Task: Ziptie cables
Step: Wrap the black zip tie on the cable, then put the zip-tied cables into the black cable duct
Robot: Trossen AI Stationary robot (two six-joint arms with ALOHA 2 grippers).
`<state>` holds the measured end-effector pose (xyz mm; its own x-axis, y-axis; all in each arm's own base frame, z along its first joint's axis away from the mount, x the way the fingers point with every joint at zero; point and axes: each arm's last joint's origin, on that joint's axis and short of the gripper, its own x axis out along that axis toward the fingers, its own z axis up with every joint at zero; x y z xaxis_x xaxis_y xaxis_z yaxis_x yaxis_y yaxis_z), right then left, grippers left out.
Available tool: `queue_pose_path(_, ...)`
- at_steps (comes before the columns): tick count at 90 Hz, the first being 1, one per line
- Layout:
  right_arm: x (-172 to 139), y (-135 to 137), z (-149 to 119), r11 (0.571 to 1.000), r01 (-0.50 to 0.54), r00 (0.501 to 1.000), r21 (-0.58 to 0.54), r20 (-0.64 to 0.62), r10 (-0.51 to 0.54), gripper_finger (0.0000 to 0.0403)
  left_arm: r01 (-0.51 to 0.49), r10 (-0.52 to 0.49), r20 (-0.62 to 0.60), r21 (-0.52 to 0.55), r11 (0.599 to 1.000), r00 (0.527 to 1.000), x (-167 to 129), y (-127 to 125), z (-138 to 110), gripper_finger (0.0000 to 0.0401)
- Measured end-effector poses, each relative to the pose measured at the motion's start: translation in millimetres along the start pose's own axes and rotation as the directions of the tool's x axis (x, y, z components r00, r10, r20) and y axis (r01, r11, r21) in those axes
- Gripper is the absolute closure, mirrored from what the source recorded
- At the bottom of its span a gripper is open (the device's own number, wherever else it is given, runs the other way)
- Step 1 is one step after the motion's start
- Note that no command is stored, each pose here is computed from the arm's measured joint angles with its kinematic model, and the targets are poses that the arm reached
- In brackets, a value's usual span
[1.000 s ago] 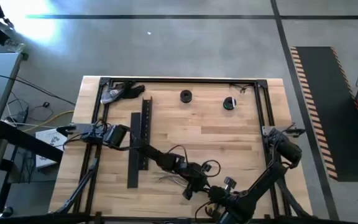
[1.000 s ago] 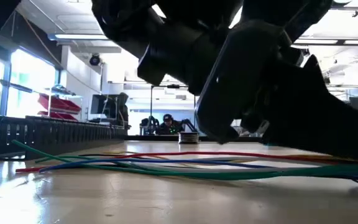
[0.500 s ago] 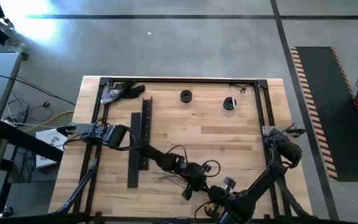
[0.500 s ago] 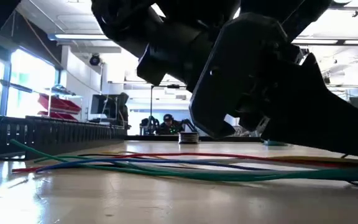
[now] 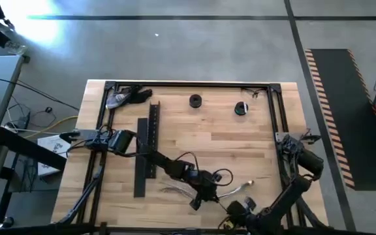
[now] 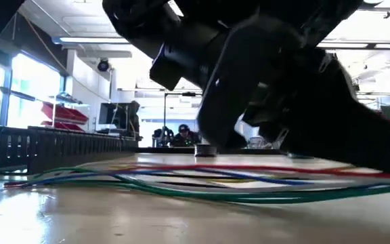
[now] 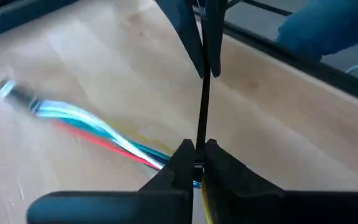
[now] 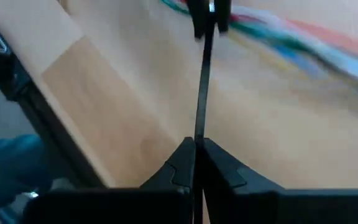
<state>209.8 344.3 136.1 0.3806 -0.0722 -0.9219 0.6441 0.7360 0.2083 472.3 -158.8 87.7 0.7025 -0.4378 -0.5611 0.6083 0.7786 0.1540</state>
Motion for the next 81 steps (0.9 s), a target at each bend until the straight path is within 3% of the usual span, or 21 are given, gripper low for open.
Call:
queue_pose_path(17, -6, -1, -12, 1.0, 0.016, 0.98, -0.021, -0.197, -0.02, 0.0401, -0.035, 0.035, -0.008, -0.007, 0.999, 0.999, -2, 7, -3, 0.0401)
queue_pose_path(43, -35, -2, 9, 1.0, -0.023, 0.993, 0.006, -0.116, 0.023, 0.0396, -0.029, 0.029, 0.007, -0.047, 0.998, 1.0, -3, 7, 0, 0.0389)
queue_pose_path(54, -48, -3, 19, 0.998, -0.056, 0.996, 0.019, -0.062, 0.057, 0.0361, -0.025, 0.026, 0.005, -0.059, 0.998, 1.0, -10, 8, 8, 0.035)
queue_pose_path(70, -54, -2, 25, 0.996, -0.089, 0.995, -0.015, 0.036, 0.089, 0.0285, -0.04, 0.041, 0.018, -0.063, 0.997, 0.999, -42, 17, 41, 0.0272)
queue_pose_path(81, -52, -5, 30, 0.994, -0.055, 0.994, -0.09, 0.092, 0.064, 0.0247, -0.136, 0.124, -0.086, -0.143, 0.98, 0.989, -66, 20, 53, 0.0244)
